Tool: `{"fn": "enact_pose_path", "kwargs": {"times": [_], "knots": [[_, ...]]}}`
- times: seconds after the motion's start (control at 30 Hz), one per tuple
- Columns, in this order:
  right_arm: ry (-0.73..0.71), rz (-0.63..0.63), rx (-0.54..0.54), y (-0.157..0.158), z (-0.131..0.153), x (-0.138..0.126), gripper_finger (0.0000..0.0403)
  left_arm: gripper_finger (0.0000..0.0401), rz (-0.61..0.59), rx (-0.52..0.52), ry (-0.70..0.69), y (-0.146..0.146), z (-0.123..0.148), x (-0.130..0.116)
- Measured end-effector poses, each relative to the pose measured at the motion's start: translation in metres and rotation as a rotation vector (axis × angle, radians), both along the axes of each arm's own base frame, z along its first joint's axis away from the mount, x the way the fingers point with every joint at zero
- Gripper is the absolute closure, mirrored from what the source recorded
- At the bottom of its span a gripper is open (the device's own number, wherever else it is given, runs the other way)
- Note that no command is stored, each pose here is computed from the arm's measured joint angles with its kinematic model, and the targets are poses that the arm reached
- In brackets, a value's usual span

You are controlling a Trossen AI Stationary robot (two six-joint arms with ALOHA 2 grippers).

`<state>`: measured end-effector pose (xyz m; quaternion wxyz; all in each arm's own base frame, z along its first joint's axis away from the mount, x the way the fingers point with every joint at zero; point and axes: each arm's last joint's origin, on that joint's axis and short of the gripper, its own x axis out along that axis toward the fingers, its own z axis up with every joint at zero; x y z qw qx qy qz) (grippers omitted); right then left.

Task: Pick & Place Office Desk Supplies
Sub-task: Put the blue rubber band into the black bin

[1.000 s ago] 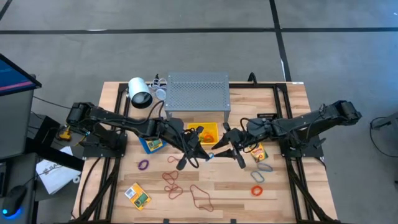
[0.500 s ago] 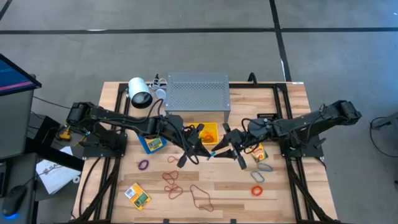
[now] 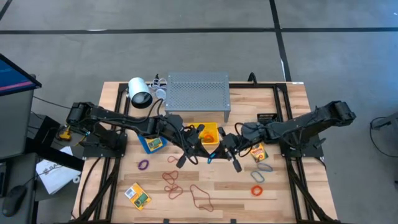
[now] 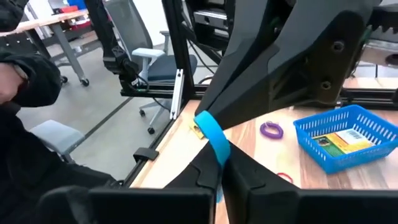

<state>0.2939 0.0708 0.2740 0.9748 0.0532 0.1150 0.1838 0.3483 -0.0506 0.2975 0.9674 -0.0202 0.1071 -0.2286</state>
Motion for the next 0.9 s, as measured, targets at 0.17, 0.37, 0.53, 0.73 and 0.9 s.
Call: {"fn": "enact_pose_path", "kwargs": {"times": [0.17, 0.37, 0.53, 0.73, 0.9], "knots": [[-0.003, 0.018, 0.009, 0.001, 0.002, -0.002, 0.0401, 0.0401, -0.001, 0.000, 0.000, 0.000, 0.000, 0.000], [0.007, 0.018, 0.019, 0.001, 0.001, -0.002, 0.0402, 0.0401, 0.000, 0.000, 0.001, 0.000, 0.000, 0.000], [0.028, 0.012, 0.033, 0.000, 0.003, -0.005, 0.0402, 0.0400, 0.004, -0.016, 0.010, 0.000, 0.000, 0.000], [0.004, -0.019, 0.042, -0.005, 0.019, -0.018, 0.0402, 0.0387, 0.025, -0.017, -0.013, 0.005, 0.013, -0.010], [0.008, -0.064, 0.038, -0.010, 0.032, -0.036, 0.0403, 0.0364, 0.080, -0.017, -0.074, 0.013, 0.037, -0.026]]}}
